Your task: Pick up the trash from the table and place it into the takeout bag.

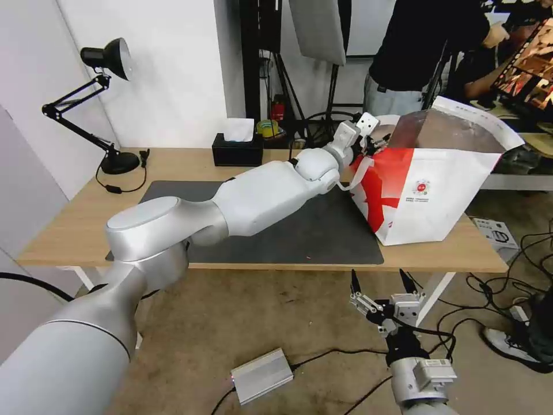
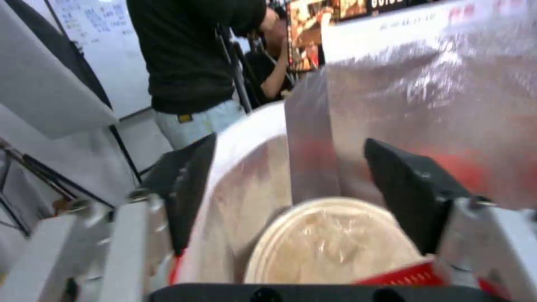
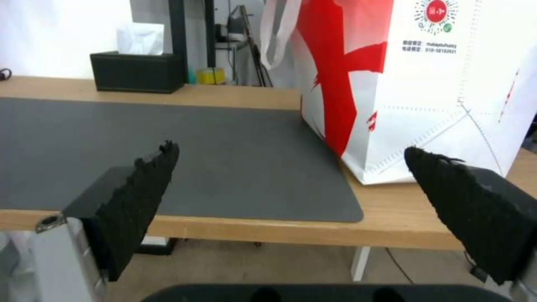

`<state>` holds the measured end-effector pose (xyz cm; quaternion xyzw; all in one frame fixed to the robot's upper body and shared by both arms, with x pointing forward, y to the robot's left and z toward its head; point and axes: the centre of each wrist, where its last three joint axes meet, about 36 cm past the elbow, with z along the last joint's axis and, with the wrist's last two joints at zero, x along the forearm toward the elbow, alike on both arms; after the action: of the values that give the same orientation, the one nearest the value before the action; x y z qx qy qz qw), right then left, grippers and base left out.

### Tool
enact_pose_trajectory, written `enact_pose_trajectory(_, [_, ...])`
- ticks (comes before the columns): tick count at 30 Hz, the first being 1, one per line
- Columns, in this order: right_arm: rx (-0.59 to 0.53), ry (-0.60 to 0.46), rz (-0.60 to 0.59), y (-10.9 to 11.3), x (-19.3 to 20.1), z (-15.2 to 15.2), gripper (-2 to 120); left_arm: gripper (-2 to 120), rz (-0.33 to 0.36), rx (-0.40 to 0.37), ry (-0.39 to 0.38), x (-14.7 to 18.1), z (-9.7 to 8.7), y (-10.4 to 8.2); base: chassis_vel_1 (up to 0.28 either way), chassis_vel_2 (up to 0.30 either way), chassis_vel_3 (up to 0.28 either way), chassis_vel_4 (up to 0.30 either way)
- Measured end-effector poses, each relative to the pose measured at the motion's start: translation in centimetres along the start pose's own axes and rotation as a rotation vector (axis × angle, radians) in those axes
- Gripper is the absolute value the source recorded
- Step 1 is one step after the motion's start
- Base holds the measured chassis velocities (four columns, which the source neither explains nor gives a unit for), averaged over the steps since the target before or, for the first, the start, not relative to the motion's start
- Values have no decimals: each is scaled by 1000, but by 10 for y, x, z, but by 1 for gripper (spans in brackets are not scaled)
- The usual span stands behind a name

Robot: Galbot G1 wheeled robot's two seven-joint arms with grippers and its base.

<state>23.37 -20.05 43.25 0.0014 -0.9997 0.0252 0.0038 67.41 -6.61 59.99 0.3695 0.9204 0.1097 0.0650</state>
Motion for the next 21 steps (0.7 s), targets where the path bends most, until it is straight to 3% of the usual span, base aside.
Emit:
enact_pose_trajectory(5, [0,0,0,0,0,0,100,99,-31,21,-53,6,-12,0,0,0,0,0])
enact_pose_trajectory(12, [0,0,0,0,0,0,100,100,-92,22,-127,21,-17,14,0,0,0,0])
enact_pose_trajectory(15, [0,0,0,0,0,0,100,100,-162,1,-176,37,-10,25,0,0,0,0])
enact_pose_trajectory(21, [0,0,0,0,0,0,100,100,-213,-36,-190,58,12,35,0,0,0,0])
